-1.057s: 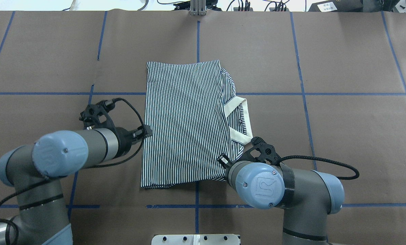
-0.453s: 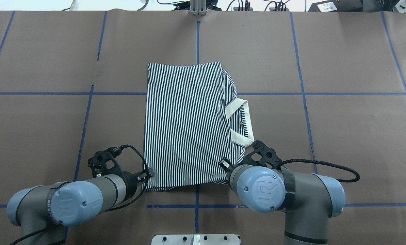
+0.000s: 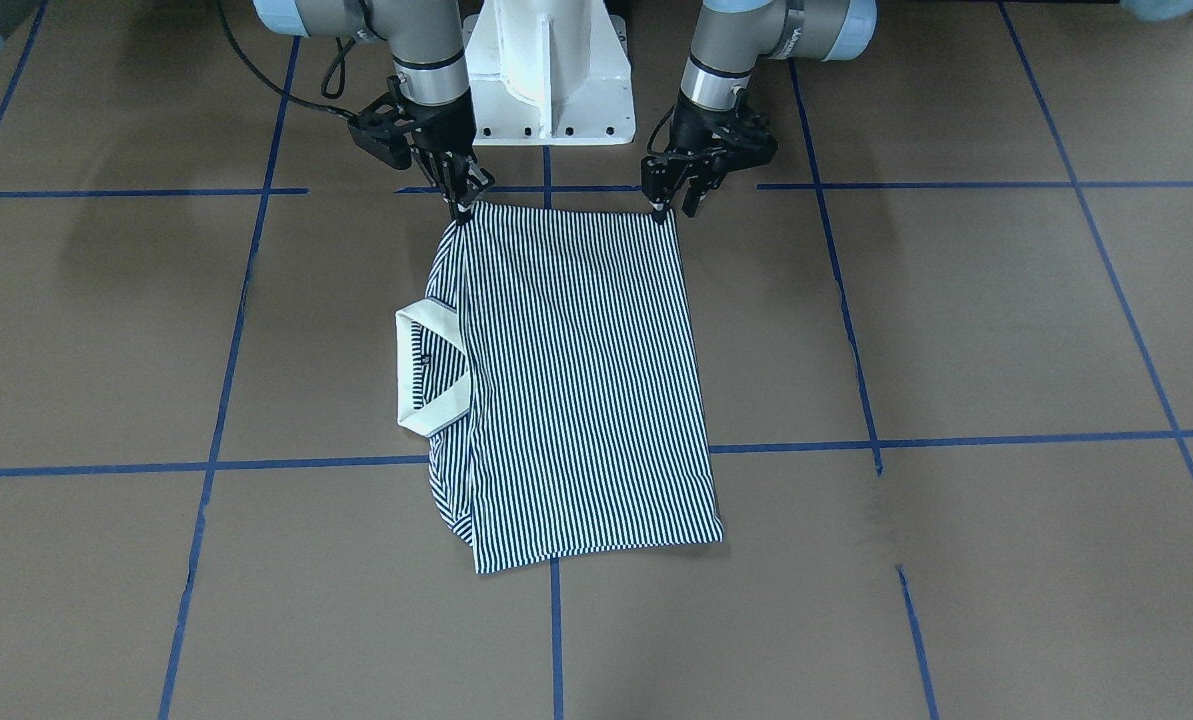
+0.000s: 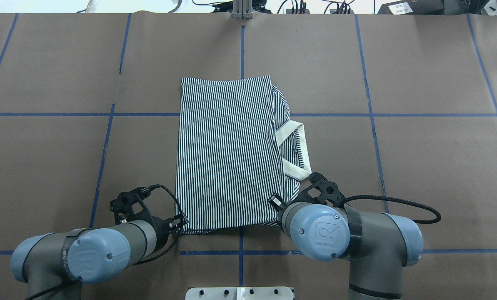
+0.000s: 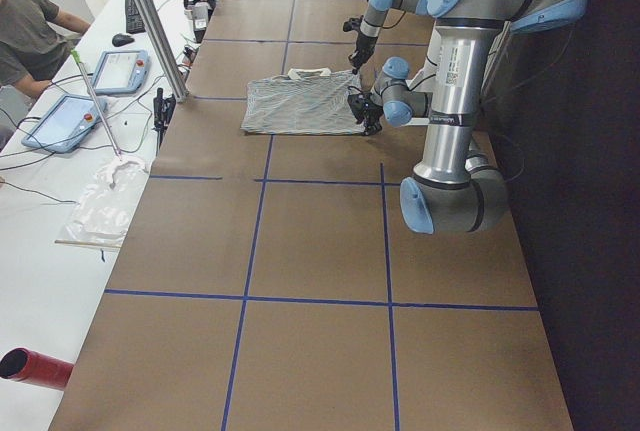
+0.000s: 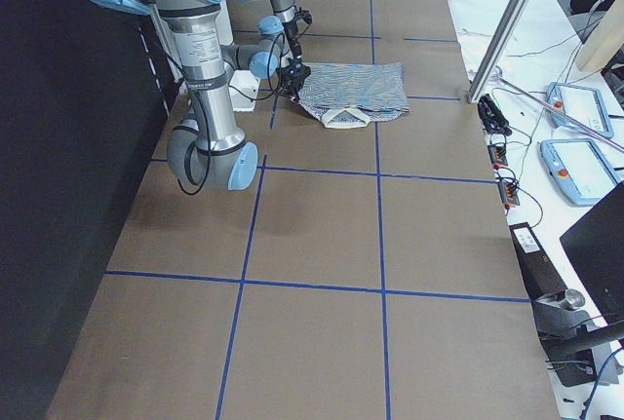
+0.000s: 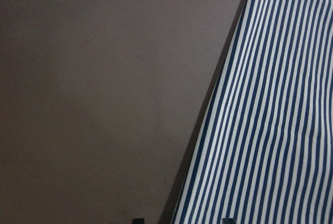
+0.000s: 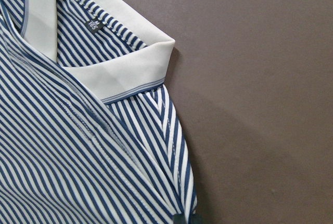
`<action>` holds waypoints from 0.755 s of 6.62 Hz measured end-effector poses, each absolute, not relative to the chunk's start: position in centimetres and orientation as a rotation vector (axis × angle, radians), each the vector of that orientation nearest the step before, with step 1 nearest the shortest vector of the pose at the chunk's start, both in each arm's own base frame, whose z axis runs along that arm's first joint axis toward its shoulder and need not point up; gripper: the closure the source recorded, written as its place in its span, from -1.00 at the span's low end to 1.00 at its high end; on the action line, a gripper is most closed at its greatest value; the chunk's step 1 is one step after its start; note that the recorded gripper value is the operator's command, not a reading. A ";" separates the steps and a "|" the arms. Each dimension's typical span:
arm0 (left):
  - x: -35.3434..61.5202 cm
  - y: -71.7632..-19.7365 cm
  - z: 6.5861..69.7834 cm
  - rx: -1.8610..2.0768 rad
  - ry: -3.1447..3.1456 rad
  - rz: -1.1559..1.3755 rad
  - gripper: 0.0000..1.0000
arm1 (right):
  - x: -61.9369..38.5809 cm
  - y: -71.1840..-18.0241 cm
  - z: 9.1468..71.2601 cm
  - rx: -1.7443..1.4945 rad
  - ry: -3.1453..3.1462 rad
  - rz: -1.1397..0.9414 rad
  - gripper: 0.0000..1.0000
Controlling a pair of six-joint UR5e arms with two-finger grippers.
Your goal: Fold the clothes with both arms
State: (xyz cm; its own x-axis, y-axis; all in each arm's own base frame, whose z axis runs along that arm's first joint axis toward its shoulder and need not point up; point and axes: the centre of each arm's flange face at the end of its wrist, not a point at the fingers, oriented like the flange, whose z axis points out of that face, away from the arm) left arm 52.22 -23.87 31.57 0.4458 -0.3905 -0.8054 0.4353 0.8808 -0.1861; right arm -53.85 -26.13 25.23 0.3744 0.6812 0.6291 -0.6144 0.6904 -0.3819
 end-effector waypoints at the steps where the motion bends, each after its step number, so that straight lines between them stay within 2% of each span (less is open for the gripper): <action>1: 52.4 -23.7 31.6 0.049 0.981 -0.509 -0.05 | -53.8 -26.1 25.3 -0.089 -0.848 0.831 1.00; 2: 52.7 -23.4 31.8 0.047 0.976 -0.504 0.14 | -53.8 -26.1 25.3 -0.089 -0.848 0.831 1.00; 3: 53.1 -23.0 31.9 0.042 0.973 -0.496 0.80 | -53.8 -26.1 25.2 -0.089 -0.848 0.831 1.00; 4: 53.3 -22.6 31.9 0.036 0.972 -0.493 1.00 | -53.8 -26.1 25.2 -0.089 -0.849 0.831 1.00; 5: 53.4 -22.4 31.9 0.030 0.973 -0.497 1.00 | -53.8 -26.1 25.2 -0.089 -0.849 0.831 1.00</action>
